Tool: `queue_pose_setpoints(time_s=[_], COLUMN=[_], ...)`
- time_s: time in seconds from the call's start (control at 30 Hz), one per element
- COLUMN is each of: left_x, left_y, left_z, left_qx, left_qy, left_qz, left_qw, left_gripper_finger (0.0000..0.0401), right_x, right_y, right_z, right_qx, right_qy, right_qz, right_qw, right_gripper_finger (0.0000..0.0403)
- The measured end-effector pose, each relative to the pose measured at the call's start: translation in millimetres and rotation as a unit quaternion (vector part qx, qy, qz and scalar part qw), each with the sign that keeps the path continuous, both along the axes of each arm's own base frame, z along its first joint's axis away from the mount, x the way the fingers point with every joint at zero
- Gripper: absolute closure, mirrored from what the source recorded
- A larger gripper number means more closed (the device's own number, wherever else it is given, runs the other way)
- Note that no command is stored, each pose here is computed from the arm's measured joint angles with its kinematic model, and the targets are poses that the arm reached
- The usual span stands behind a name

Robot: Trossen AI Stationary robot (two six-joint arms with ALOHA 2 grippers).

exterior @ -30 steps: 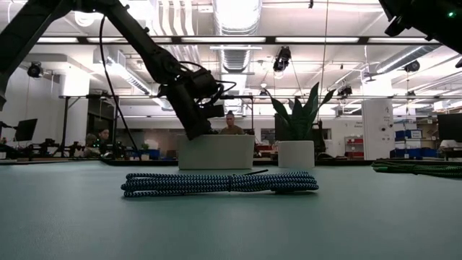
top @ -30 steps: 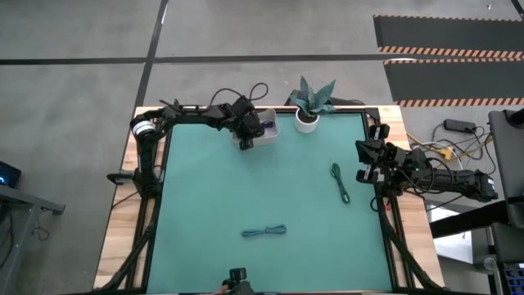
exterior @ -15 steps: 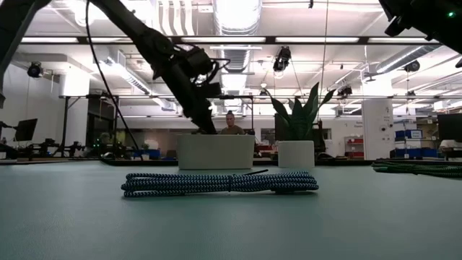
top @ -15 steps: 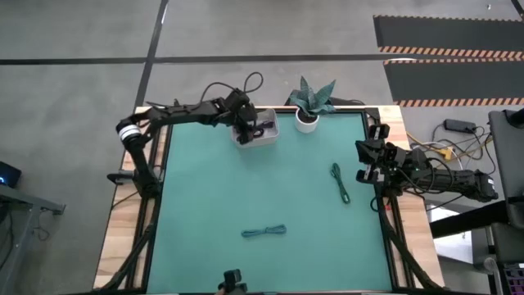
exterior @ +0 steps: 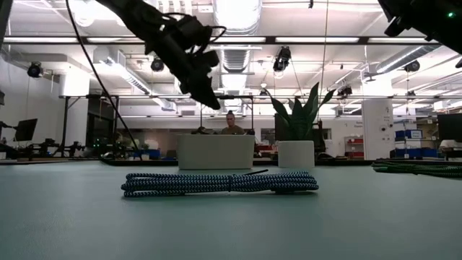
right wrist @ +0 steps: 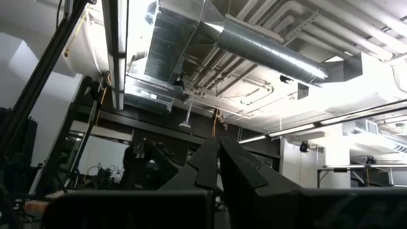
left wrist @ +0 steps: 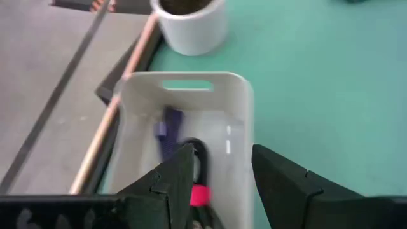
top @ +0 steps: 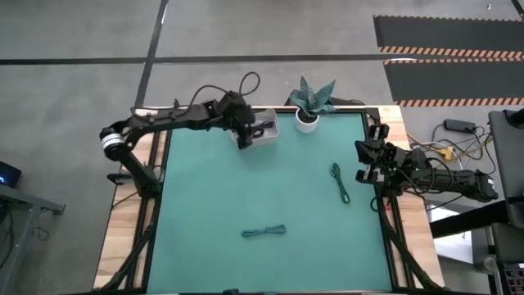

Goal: Pick and place USB-C Cables
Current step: Put the green charger cable into the white bin

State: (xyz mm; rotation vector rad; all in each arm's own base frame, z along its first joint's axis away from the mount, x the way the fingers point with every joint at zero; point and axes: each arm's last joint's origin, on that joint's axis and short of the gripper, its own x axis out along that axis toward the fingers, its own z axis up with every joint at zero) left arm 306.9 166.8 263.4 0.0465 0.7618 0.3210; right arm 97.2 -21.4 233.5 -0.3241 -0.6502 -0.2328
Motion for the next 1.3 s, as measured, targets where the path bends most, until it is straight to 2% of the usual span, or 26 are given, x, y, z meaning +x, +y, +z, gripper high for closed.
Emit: queue_pose_setpoints(time_s=[0.17,0.37,0.5,0.67,0.8,0.93,1.17,1.3], left_x=[-9.5,-28.9,-37.9,-46.4,-52.9,-62.8,-89.8,-104.1], left_y=[-27.3,-60.2,-78.8,-101.9,-115.5,-126.4,-134.8,-136.8], left_z=[-2.0,-19.7,-28.0,-31.9,-29.0,-20.7,-9.9,-2.7], left_qx=[-0.002,-0.023,-0.046,-0.048,-0.035,-0.003,0.053,0.073], left_qy=[0.002,0.012,-0.035,-0.105,-0.158,-0.225,-0.316,-0.352], left_qz=[-0.031,-0.052,-0.042,-0.062,-0.088,-0.118,-0.142,-0.144], left_qw=[1.000,0.998,0.997,0.991,0.983,0.967,0.937,0.922], left_gripper_finger=[0.0257,0.0257,0.0258,0.0258,0.0258,0.0258,0.0258,0.0258], right_x=[0.6,0.8,0.7,2.0,9.9,28.5,57.0,71.6], right_y=[-0.9,-0.9,-0.9,-1.1,-2.6,-6.9,-13.5,-16.6], right_z=[-0.9,-1.1,-1.1,5.3,16.4,22.2,25.0,20.1], right_qx=[0.009,0.011,0.014,0.030,0.054,0.096,0.156,0.201], right_qy=[0.004,0.005,0.004,0.005,0.042,0.105,0.190,0.245], right_qz=[-0.010,-0.009,-0.007,0.007,0.026,0.043,0.060,0.065], right_qw=[1.000,1.000,1.000,1.000,0.997,0.989,0.967,0.946], right_gripper_finger=[0.0394,0.0394,0.0394,0.0394,0.0394,0.0394,0.0394,0.0394])
